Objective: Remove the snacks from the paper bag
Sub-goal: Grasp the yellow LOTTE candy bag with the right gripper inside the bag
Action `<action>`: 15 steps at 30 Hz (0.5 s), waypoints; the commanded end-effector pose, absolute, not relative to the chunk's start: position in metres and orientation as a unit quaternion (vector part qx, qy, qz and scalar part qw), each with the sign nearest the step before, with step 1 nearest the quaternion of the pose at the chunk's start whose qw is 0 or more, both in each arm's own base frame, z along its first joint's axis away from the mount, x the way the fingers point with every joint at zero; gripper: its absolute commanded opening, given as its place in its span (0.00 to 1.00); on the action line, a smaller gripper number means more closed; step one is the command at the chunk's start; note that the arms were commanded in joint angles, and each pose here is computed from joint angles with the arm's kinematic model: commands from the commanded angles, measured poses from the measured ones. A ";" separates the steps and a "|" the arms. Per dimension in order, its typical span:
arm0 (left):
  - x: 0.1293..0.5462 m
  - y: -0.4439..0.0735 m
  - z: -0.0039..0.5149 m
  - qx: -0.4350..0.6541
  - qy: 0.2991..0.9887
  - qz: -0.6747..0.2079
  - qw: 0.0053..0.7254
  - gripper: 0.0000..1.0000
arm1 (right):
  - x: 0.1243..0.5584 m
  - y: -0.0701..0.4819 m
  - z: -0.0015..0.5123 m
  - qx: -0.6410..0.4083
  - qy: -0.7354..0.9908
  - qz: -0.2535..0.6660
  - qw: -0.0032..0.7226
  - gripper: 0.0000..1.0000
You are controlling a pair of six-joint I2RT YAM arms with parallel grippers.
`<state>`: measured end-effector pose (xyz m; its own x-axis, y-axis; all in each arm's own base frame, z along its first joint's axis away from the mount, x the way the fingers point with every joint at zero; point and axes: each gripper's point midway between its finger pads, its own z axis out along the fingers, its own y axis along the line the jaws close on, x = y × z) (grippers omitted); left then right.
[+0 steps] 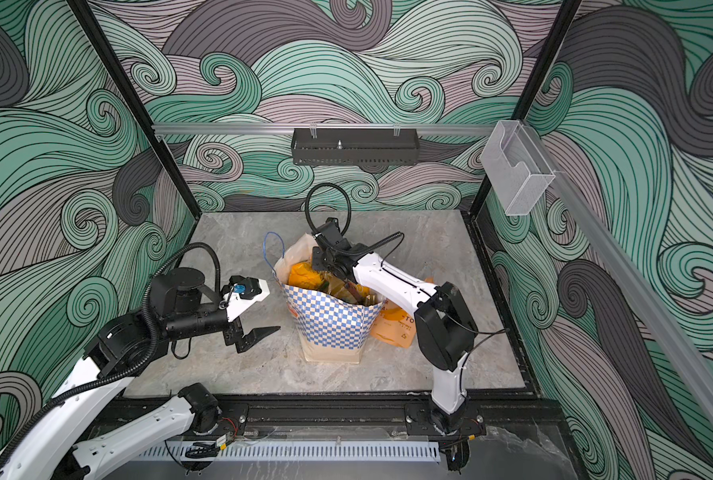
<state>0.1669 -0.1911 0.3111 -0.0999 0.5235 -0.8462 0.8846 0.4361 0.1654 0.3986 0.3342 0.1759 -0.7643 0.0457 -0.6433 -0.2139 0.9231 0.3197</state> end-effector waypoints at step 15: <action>0.185 -0.190 0.325 0.462 0.704 -0.170 0.512 0.99 | 0.381 0.307 0.265 -0.029 0.880 0.231 0.413 0.00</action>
